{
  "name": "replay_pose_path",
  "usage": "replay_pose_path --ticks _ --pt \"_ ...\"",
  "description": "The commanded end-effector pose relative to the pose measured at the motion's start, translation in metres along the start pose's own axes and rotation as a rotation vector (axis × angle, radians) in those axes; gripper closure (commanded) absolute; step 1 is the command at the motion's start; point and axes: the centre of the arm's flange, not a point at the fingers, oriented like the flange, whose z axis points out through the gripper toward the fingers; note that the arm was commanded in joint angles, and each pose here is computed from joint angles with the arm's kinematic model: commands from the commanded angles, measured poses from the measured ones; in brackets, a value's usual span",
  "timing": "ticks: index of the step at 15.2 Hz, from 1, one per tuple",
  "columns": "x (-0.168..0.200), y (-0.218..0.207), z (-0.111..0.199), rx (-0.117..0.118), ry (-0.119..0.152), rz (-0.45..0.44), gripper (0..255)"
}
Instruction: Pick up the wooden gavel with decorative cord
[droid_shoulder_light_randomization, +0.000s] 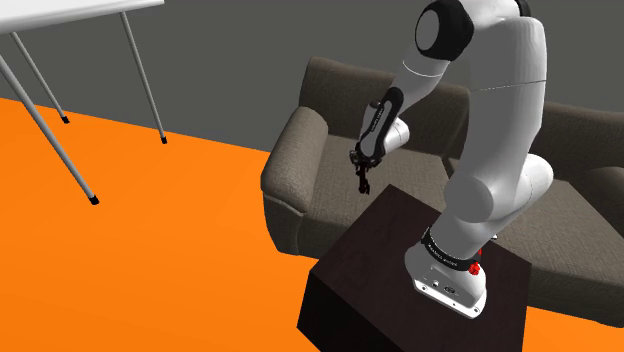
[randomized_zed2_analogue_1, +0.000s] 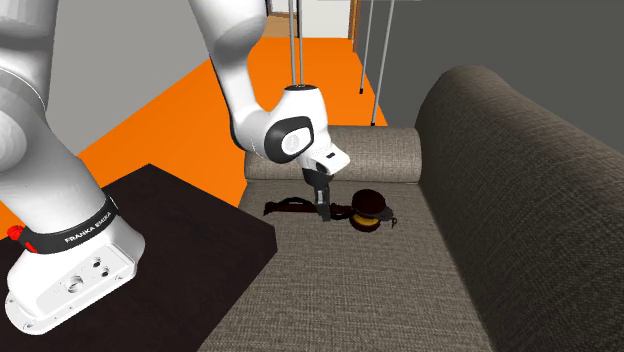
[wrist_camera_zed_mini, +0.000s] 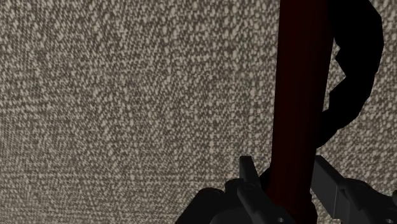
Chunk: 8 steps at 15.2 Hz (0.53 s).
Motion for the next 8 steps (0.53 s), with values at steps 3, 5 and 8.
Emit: replay_pose_path --ticks 3,5,8 --pt "0.003 0.002 -0.02 0.0 0.0 0.0 255" --pt "0.005 0.002 -0.031 0.0 0.0 0.0 255" --pt "0.008 0.003 -0.046 0.0 0.0 0.0 255"
